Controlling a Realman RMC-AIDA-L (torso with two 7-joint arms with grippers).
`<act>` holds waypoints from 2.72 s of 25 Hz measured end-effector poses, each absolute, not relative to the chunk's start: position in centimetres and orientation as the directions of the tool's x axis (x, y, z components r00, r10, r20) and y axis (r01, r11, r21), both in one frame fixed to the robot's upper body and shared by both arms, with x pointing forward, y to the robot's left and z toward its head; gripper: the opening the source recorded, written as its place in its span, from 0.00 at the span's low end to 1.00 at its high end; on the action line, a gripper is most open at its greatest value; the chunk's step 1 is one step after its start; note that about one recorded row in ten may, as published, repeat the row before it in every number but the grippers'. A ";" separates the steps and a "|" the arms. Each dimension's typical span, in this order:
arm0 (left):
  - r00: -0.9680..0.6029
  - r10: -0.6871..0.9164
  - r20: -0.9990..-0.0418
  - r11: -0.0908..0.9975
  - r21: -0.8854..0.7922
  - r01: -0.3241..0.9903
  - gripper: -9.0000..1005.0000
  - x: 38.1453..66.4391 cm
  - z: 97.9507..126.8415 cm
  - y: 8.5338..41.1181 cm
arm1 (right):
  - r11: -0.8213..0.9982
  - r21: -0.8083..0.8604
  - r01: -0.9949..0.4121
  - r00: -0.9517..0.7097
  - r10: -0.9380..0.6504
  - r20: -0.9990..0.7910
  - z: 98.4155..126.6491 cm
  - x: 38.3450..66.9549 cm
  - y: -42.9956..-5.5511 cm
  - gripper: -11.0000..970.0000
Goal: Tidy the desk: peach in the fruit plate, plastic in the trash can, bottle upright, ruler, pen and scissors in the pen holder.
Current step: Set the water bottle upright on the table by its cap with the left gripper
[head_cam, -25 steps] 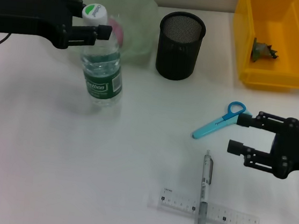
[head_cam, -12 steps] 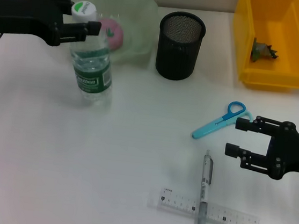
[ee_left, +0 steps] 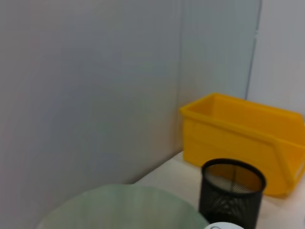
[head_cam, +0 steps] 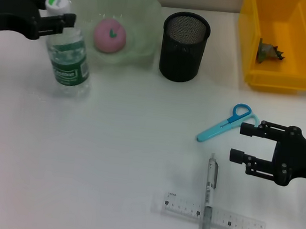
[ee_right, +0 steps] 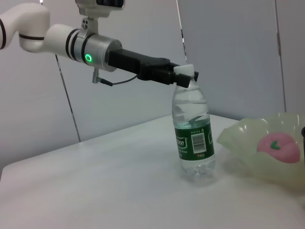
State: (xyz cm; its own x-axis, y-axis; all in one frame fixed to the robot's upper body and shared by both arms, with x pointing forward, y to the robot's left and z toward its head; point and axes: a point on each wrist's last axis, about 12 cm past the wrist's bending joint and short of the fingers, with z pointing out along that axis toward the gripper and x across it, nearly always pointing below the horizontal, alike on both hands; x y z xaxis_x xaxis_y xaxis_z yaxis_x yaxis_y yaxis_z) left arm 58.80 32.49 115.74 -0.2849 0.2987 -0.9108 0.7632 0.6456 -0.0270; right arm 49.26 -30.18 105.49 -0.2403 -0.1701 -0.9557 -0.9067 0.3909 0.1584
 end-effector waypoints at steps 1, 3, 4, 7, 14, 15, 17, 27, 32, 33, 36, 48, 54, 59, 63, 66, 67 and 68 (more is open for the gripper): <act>-0.285 0.299 -0.911 0.646 -0.027 0.763 0.52 58.8 115.7 32.5 | 0.391 0.158 -0.907 -0.240 -0.170 -0.956 105.5 49.3 -30.2 0.70; -0.292 0.295 -0.910 0.663 -0.025 0.748 0.52 58.7 115.5 32.9 | 0.391 0.159 -0.907 -0.241 -0.170 -0.956 105.5 49.3 -30.2 0.70; -0.295 0.291 -0.910 0.672 -0.025 0.740 0.53 58.7 115.4 33.0 | 0.391 0.159 -0.907 -0.241 -0.170 -0.956 105.5 49.3 -30.2 0.70; -0.302 0.277 -0.912 0.694 -0.027 0.719 0.53 58.6 115.1 33.3 | 0.390 0.161 -0.907 -0.242 -0.168 -0.956 105.5 49.2 -30.1 0.70; -0.312 0.243 -0.919 0.725 -0.042 0.687 0.53 58.4 114.6 33.8 | 0.388 0.160 -0.908 -0.240 -0.168 -0.956 105.4 49.2 -30.0 0.70; -0.312 0.240 -0.919 0.727 -0.043 0.685 0.54 58.4 114.7 33.9 | 0.387 0.160 -0.908 -0.240 -0.169 -0.956 105.4 49.3 -29.9 0.70; -0.312 0.240 -0.919 0.727 -0.043 0.685 0.54 58.4 114.7 33.9 | 0.383 0.158 -0.910 -0.238 -0.173 -0.956 105.5 49.4 -29.9 0.70; -0.310 0.237 -0.921 0.737 -0.038 0.675 0.55 58.5 114.3 33.9 | 0.375 0.152 -0.914 -0.233 -0.182 -0.955 105.6 49.5 -29.9 0.70; -0.311 0.241 -0.919 0.737 -0.035 0.675 0.55 58.6 113.8 33.7 | 0.374 0.153 -0.915 -0.234 -0.182 -0.955 105.6 49.5 -29.8 0.70; -0.311 0.242 -0.919 0.737 -0.034 0.675 0.55 58.6 113.7 33.7 | 0.374 0.153 -0.915 -0.234 -0.181 -0.955 105.6 49.5 -29.8 0.70; -0.308 0.242 -0.920 0.736 -0.033 0.677 0.56 58.7 113.8 33.6 | 0.373 0.154 -0.915 -0.235 -0.182 -0.955 105.6 49.5 -29.8 0.70; -0.301 0.236 -0.924 0.734 -0.033 0.678 0.57 58.8 114.0 33.4 | 0.374 0.158 -0.914 -0.239 -0.181 -0.954 105.6 49.5 -29.8 0.70; -0.298 0.238 -0.924 0.734 -0.030 0.678 0.57 58.8 113.9 33.4 | 0.375 0.158 -0.914 -0.240 -0.181 -0.954 105.6 49.5 -29.8 0.70; -0.294 0.241 -0.925 0.733 -0.025 0.680 0.58 58.8 113.9 33.4 | 0.377 0.165 -0.911 -0.247 -0.179 -0.952 105.6 49.5 -29.9 0.70; -0.294 0.239 -0.925 0.733 -0.027 0.679 0.58 58.8 113.9 33.3 | 0.379 0.170 -0.910 -0.252 -0.178 -0.951 105.6 49.4 -30.0 0.70; -0.293 0.236 -0.927 0.734 -0.028 0.679 0.58 58.8 113.9 33.3 | 0.380 0.172 -0.909 -0.254 -0.177 -0.951 105.5 49.3 -30.0 0.70; -0.293 0.235 -0.927 0.734 -0.028 0.679 0.59 58.8 113.9 33.3 | 0.381 0.172 -0.908 -0.255 -0.177 -0.951 105.5 49.3 -30.0 0.70; -0.293 0.234 -0.927 0.734 -0.029 0.678 0.59 58.8 113.9 33.3 | 0.381 0.174 -0.908 -0.256 -0.176 -0.951 105.5 49.3 -30.1 0.70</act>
